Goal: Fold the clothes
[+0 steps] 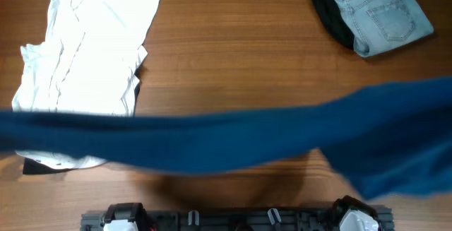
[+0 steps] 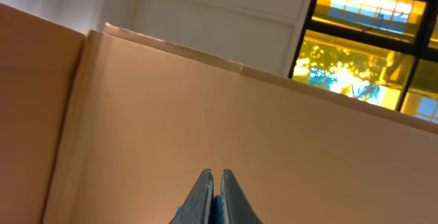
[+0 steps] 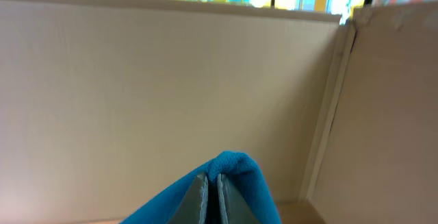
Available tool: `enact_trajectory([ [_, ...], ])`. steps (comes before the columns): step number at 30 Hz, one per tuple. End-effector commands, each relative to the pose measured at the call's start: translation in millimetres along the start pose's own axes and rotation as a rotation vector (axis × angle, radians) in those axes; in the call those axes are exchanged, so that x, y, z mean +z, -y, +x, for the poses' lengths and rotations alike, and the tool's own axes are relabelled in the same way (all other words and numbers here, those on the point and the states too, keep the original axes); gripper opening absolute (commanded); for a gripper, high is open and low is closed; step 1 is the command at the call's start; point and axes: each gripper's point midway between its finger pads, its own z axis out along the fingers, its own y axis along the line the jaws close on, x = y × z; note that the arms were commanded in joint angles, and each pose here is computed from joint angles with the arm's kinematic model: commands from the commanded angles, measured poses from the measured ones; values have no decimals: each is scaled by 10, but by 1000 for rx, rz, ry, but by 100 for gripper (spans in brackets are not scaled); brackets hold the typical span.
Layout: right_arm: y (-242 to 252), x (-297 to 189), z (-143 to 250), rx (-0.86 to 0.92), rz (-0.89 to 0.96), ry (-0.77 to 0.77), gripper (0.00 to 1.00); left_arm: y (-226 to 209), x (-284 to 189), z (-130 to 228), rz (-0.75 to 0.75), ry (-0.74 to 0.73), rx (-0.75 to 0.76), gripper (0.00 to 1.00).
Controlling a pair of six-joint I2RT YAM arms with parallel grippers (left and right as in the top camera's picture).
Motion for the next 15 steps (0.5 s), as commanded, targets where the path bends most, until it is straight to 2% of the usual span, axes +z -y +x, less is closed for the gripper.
enact_trajectory([
  [1,32,5,-97,-3,20,33,4,-177,71,107,-105,-33,41,4],
  [7,68,738,310,24,-105,-147,4,-438,551,606,-284,-197,107,4],
  [10,85,1213,741,55,-199,-300,4,-563,893,955,-372,-297,157,4],
  [15,67,2044,1534,141,-369,-512,4,-740,1557,1788,-467,-502,237,4],
])
